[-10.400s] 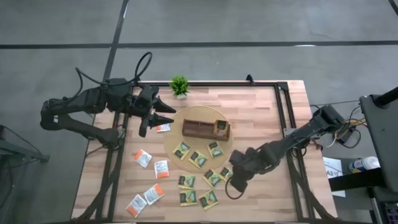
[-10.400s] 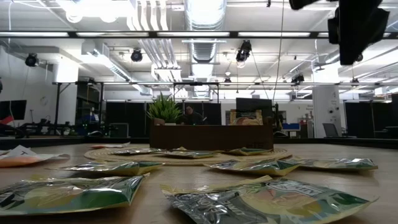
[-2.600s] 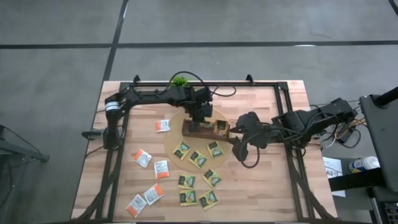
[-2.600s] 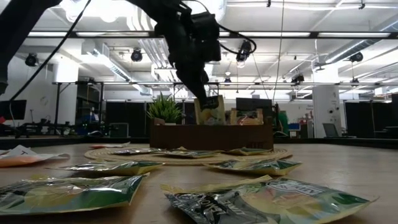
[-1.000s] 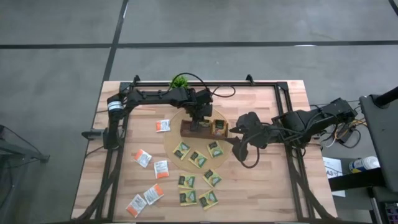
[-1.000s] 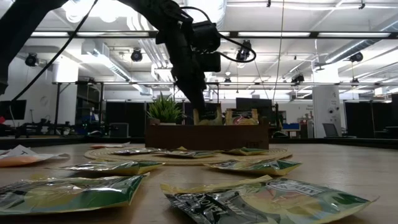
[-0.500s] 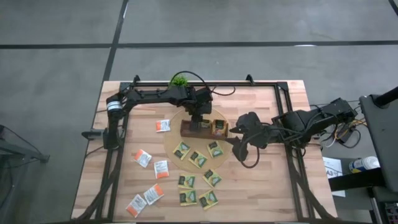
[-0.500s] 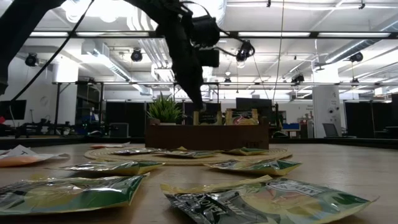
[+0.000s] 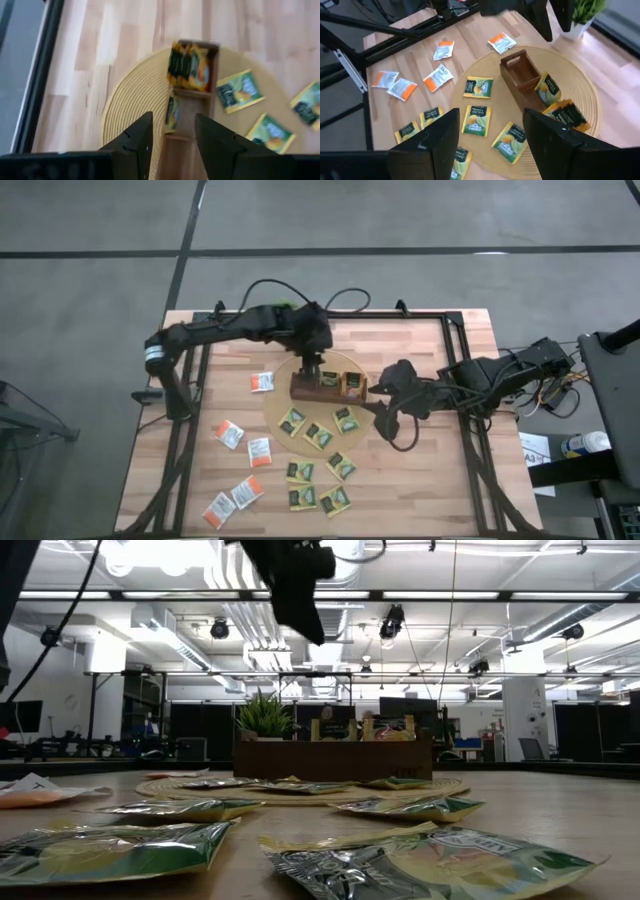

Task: Pick & Place Tea
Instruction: Put the yellow tea bag into the middle section of the wooden organizer

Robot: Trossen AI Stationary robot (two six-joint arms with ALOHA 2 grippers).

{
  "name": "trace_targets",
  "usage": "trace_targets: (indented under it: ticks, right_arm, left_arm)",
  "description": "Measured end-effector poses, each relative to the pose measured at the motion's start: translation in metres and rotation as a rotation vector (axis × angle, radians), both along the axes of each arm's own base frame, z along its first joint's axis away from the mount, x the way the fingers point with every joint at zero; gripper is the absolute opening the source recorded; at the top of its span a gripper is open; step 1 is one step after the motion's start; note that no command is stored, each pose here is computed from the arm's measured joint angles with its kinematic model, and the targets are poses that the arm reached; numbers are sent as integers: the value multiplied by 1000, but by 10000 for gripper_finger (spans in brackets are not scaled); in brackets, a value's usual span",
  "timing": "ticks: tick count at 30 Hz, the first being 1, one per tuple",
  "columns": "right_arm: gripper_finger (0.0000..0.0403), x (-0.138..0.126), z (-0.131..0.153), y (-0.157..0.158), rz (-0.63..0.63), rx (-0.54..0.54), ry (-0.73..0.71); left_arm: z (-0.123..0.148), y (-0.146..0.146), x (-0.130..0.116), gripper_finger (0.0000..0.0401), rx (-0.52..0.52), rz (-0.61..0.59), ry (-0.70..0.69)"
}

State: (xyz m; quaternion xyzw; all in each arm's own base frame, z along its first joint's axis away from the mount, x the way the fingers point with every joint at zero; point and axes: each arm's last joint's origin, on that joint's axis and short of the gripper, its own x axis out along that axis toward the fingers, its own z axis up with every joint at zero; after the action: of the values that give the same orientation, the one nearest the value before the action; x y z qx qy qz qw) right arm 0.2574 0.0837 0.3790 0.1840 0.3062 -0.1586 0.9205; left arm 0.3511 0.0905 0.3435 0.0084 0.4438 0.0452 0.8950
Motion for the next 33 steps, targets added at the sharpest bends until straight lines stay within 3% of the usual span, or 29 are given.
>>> trace_targets:
  ticks: [8,17,24,33]
  right_arm:
    - [215,-3,-1,12,-10,-75,-22]
    - [215,6,-23,39,60,-49,-73]
    - [215,21,-43,61,119,5,-116]
    - [215,34,-57,72,181,39,-60]
  left_arm:
    - [40,-26,-26,140,-17,-3,-124]
    - [68,-54,-51,140,-65,-16,-218]
    - [79,-79,-65,140,-131,-37,-245]
    - [80,-109,-69,140,-156,-69,-228]
